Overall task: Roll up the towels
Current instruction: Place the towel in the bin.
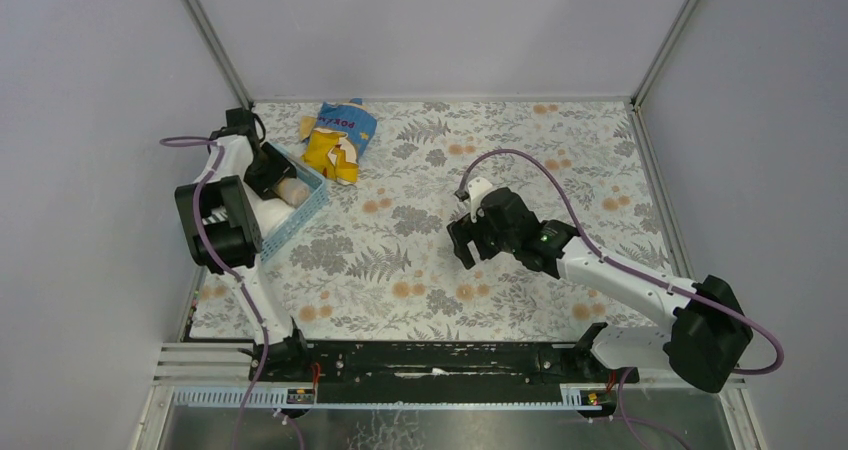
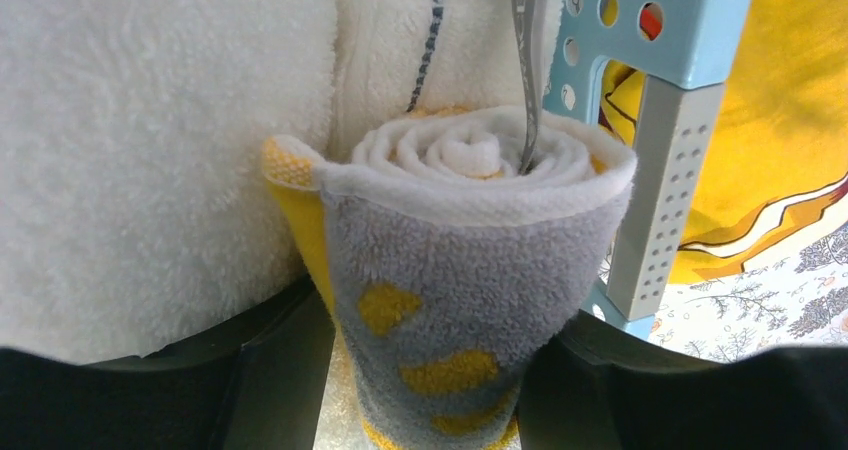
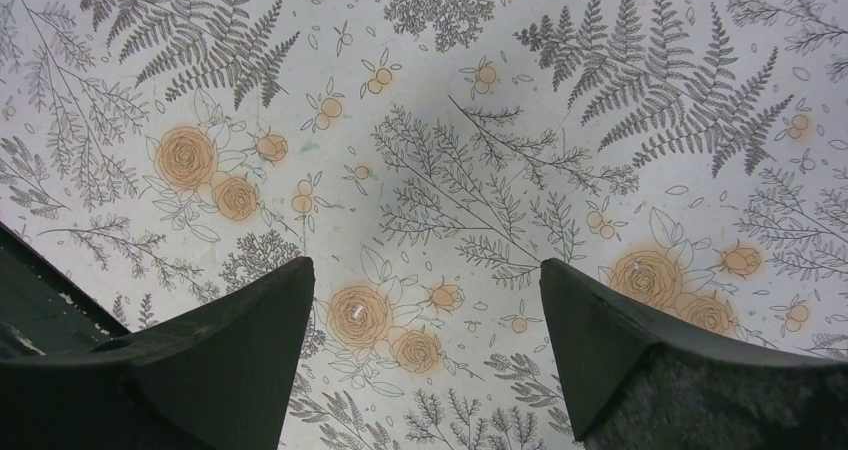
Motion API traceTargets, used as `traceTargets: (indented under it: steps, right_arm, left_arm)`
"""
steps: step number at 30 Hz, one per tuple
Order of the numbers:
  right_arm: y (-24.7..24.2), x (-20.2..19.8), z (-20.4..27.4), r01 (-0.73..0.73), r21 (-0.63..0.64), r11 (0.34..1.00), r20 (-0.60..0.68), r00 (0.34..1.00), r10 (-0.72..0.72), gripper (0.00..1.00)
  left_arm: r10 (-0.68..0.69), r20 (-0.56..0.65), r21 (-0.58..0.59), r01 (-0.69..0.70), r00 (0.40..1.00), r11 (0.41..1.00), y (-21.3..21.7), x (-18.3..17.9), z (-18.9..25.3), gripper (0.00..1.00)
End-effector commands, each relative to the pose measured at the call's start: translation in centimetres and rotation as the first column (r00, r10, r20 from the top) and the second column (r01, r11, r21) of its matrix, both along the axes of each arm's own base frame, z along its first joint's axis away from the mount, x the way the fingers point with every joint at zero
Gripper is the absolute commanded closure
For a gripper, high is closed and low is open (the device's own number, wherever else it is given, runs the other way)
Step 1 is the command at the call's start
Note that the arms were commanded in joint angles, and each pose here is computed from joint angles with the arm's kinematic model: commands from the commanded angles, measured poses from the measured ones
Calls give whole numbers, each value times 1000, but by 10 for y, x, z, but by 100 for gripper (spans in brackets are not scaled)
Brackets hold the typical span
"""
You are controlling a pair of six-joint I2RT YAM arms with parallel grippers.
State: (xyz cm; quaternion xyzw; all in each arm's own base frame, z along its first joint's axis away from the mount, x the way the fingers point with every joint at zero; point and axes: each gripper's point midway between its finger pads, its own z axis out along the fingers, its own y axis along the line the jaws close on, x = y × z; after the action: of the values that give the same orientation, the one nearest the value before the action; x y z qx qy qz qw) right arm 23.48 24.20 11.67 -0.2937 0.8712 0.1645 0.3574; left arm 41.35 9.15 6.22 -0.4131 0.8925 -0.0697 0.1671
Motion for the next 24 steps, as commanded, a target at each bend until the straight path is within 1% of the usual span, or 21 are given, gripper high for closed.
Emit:
traceTargets:
  steps: [1,9,11,24]
  right_arm:
    - [0,7,25,13,33,999,75,997,-16,10]
    - [-1,7,26,25,28,999,65,998,-27,10]
    - [-1,6,28,25,32,999,66,997,-27,10]
    - [-4,7,38,32,35,999,85,996,-35,10]
  left_arm:
    - [18,-64,77,-13,998,997,13,-24,10,41]
    - [15,2,59,-15,1000,998,8,-19,32,34]
    - [25,11,72,-25,1000,997,11,-19,37,32]
    - [56,71,102,-63,996,993,16,-24,65,30]
